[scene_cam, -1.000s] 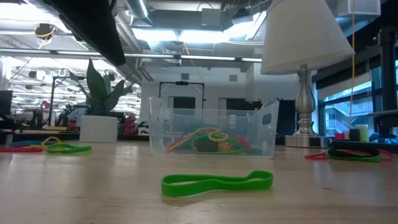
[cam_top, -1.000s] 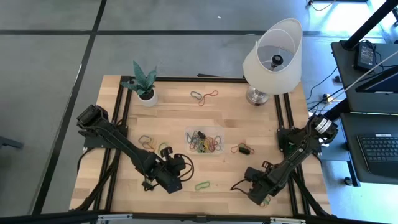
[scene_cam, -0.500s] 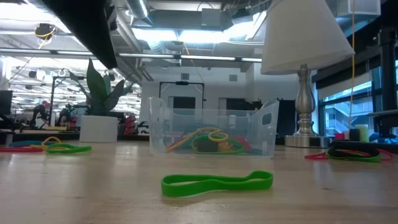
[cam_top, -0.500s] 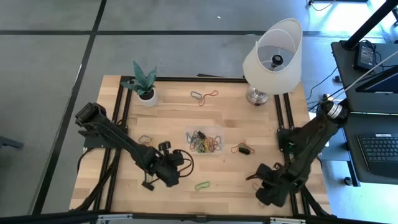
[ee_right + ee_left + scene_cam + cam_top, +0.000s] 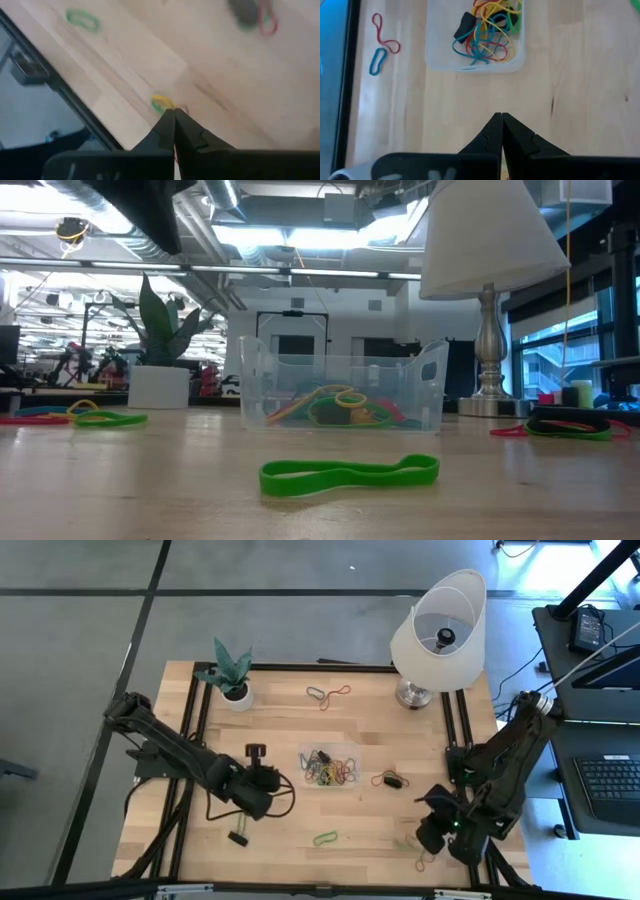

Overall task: Pick and place rubber bands into bin
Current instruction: Put the yellow rubber band into the transparent bin, then put the green rubber band into the transparent bin

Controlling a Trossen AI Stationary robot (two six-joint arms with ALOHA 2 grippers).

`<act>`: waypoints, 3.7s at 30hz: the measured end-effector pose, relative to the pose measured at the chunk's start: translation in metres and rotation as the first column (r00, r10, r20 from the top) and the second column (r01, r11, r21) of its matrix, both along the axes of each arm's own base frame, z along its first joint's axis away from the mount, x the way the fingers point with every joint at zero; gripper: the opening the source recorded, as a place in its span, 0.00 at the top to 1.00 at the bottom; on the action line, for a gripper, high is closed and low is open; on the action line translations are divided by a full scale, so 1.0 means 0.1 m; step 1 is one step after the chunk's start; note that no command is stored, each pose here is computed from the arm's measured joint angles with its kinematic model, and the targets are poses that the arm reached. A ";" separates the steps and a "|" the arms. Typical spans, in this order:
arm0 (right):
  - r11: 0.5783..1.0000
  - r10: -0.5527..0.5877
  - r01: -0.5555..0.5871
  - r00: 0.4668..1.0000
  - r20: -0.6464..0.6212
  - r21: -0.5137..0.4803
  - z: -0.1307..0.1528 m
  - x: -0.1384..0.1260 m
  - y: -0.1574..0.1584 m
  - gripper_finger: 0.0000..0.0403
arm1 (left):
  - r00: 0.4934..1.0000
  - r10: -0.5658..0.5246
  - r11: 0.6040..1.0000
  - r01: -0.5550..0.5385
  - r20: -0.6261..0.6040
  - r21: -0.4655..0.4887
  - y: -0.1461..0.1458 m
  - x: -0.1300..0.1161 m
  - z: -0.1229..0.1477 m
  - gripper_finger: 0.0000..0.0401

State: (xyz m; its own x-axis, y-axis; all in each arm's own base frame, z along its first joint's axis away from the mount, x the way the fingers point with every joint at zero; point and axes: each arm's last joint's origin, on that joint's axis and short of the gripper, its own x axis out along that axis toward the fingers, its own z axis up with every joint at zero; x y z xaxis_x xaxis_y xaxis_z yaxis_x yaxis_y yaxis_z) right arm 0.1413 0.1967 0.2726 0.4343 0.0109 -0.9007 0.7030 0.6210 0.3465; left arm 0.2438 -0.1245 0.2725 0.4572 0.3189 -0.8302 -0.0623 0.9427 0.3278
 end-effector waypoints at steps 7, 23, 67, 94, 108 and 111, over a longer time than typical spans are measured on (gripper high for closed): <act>0.992 -0.027 0.043 0.991 0.132 -0.115 0.40 0.14 -0.08 1.00 | 0.997 -0.012 0.993 0.021 0.078 -0.113 0.12 -0.23 -0.29 1.00; 0.914 0.113 0.099 0.869 0.482 -0.393 0.87 1.15 -0.66 1.00 | 0.978 -0.037 0.964 0.089 0.205 -0.250 0.29 -0.58 -0.69 1.00; 0.969 0.028 -0.047 0.996 -0.079 -0.244 -0.46 2.16 -1.49 0.77 | 0.965 -0.103 0.956 0.164 0.243 -0.244 0.33 -0.66 -0.71 0.99; 0.975 0.171 -0.115 0.936 0.308 -0.191 -0.35 0.41 -0.99 0.97 | 0.973 0.225 0.892 -0.187 0.045 -0.411 0.80 -0.37 -0.72 0.70; 0.941 0.312 -0.230 0.874 0.371 -0.249 -0.45 -0.05 -1.18 0.95 | 0.827 0.386 0.745 -0.540 -0.408 -0.392 1.02 0.04 -1.35 0.64; 0.928 0.346 -0.253 0.856 0.384 -0.273 -0.45 -0.12 -1.22 0.96 | 0.799 0.394 0.734 -0.571 -0.455 -0.368 1.01 0.08 -1.42 0.68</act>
